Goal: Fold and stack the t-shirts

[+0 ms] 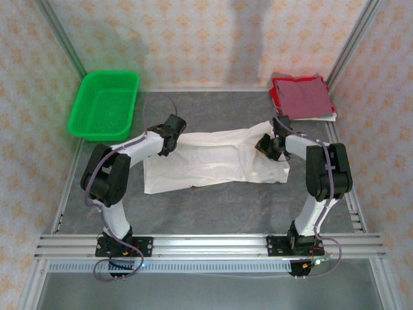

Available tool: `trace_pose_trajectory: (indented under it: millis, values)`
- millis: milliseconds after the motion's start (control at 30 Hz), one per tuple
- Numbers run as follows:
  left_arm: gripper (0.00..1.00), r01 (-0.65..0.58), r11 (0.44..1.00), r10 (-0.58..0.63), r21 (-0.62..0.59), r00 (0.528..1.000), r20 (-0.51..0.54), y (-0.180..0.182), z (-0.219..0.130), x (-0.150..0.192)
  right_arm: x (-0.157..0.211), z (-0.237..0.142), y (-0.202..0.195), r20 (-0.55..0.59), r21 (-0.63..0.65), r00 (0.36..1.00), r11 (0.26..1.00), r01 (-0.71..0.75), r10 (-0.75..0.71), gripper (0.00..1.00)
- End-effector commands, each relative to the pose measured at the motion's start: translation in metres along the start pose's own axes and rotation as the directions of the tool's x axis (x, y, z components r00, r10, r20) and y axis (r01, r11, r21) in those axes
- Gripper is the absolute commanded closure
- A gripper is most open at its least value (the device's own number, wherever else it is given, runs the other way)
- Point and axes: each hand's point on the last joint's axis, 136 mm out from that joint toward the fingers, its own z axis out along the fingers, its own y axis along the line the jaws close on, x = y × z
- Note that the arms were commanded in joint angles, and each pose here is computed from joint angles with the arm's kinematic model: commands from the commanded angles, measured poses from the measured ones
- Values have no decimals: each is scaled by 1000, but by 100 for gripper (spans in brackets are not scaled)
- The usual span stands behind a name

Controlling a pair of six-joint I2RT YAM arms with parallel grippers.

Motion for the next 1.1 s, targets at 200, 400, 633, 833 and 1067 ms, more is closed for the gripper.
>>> trace_pose_trajectory:
  millis: [200,400,633,833,1067]
  values:
    - [100,-99,990,92,-99,993,-72,-18,-1,29,6,5,-36,-42,118,996,991,-68,74,72]
    - [100,-144,981,138,-129,989,-56,-26,-8,28,3,4,-37,-40,131,996,989,-73,78,73]
    - [97,-199,977,202,-75,978,49,-46,-29,19,0,6,-37,-39,137,995,987,-81,87,73]
    - [96,-305,949,306,-76,952,11,-62,-32,26,-3,3,-36,-29,140,995,986,-89,94,71]
    - [100,-435,887,422,-153,899,-115,-61,-9,37,-8,-2,-36,-18,133,995,986,-99,103,70]
